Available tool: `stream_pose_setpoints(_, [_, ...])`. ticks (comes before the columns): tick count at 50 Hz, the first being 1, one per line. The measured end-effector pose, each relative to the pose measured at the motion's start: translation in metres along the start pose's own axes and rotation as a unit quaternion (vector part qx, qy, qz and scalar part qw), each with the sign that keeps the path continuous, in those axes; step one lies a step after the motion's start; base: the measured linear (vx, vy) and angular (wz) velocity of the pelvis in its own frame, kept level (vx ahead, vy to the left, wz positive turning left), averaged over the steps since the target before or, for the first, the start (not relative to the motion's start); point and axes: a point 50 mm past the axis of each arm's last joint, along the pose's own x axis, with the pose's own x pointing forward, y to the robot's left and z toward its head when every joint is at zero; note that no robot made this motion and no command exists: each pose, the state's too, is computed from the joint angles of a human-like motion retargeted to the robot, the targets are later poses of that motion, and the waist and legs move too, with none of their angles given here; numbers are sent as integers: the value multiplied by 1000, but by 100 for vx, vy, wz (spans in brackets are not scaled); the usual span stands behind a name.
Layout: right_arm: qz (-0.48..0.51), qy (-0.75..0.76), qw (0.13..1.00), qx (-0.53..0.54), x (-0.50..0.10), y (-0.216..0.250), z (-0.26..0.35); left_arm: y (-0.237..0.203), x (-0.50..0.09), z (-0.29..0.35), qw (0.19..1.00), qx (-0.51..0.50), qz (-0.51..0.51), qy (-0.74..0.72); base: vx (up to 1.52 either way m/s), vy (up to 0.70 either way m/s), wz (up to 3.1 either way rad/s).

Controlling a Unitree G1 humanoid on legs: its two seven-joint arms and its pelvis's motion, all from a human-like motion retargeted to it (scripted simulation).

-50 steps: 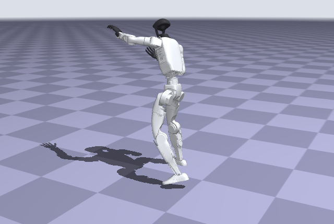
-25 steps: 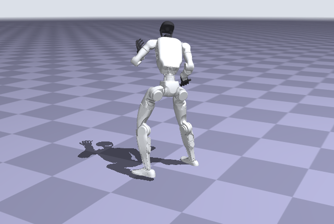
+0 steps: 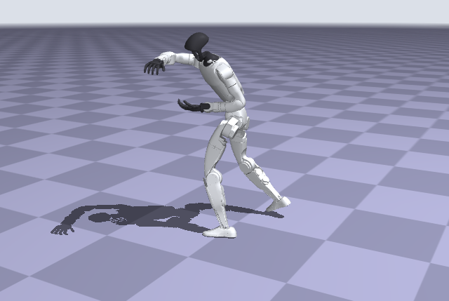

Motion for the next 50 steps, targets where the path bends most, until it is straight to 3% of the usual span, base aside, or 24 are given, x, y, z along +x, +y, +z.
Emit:
stream_pose_setpoints(4, [21, -178, 971, 158, -16, 61, 94, 7, -21, -2, 998, -46, 38, 29, 37, -18, 337])
stream_pose_setpoints(7, [-8, -191, 940, 281, -64, 78, 106, 25, -35, 28, 998, 18, 67, 3, 24, -20, 333])
stream_pose_setpoints(12, [-130, -89, 878, 452, -123, 91, 91, 33, -35, 73, 986, 22, 111, -122, 14, -30, 199])
stream_pose_setpoints(15, [-214, -16, 802, 558, -155, 100, 85, 16, -18, 88, 976, -78, 66, -193, 12, -35, 92])
stream_pose_setpoints(19, [-338, 55, 636, 692, -191, 107, 94, -23, 9, 92, 910, -345, -67, -219, 15, -35, 5])
stream_pose_setpoints(25, [-468, 21, 420, 777, -220, 97, 104, -54, 15, 106, 853, -429, -173, -242, 14, -33, -132])
stream_pose_setpoints(26, [-475, 10, 402, 783, -221, 95, 105, -54, 11, 110, 862, -401, -169, -261, 15, -25, -193])
stream_pose_setpoints(29, [-470, -10, 412, 780, -219, 89, 110, -46, -6, 134, 911, -186, -95, -355, 16, -21, -203])
stream_pose_setpoints(30, [-465, -12, 440, 769, -217, 85, 110, -46, -11, 148, 918, -54, -52, -388, 15, -17, -205])
stream_pose_setpoints(31, [-456, 21, 525, 718, -215, 83, 109, -48, -14, 163, 904, 86, -9, -419, 15, -14, -205])
stream_pose_setpoints(32, [-442, 117, 699, 549, -214, 82, 103, -52, -13, 180, 863, 242, 33, -441, 14, -13, -202])
stream_pose_setpoints(33, [-443, 93, 681, 576, -214, 79, 105, -57, -5, 195, 809, 373, 53, -450, 13, -12, -196])
stream_pose_setpoints(34, [-449, 5, 563, 694, -215, 74, 110, -65, 5, 212, 740, 488, 66, -457, 11, -11, -186])
stream_pose_setpoints(36, [-437, 7, 585, 683, -215, 73, 111, -77, 49, 249, 582, 692, 81, -419, 10, -8, -170])
stream_pose_setpoints(38, [-447, 17, 588, 674, -213, 73, 109, -83, 113, 290, 425, 827, 128, -346, 10, -3, -140])
stream_pose_setpoints(41, [-445, 42, 579, 682, -205, 84, 112, -52, 152, 361, 148, 949, 254, -115, 17, 2, -124])
stream_pose_setpoints(43, [-422, 53, 589, 687, -204, 91, 118, -35, 131, 385, 57, 960, 272, -24, 25, 4, -177])
stream_pose_setpoints(44, [-410, 53, 605, 681, -202, 92, 119, -40, 119, 393, 45, 960, 272, -46, 27, 6, -247])
stream_pose_setpoints(47, [-390, 48, 638, 663, -198, 92, 124, -79, 82, 391, 148, 939, 240, -195, 27, 6, -300])
stream_pose_setpoints(50, [-385, 71, 630, 670, -200, 99, 125, -69, 71, 404, 172, 926, 277, -191, 23, 10, -212])
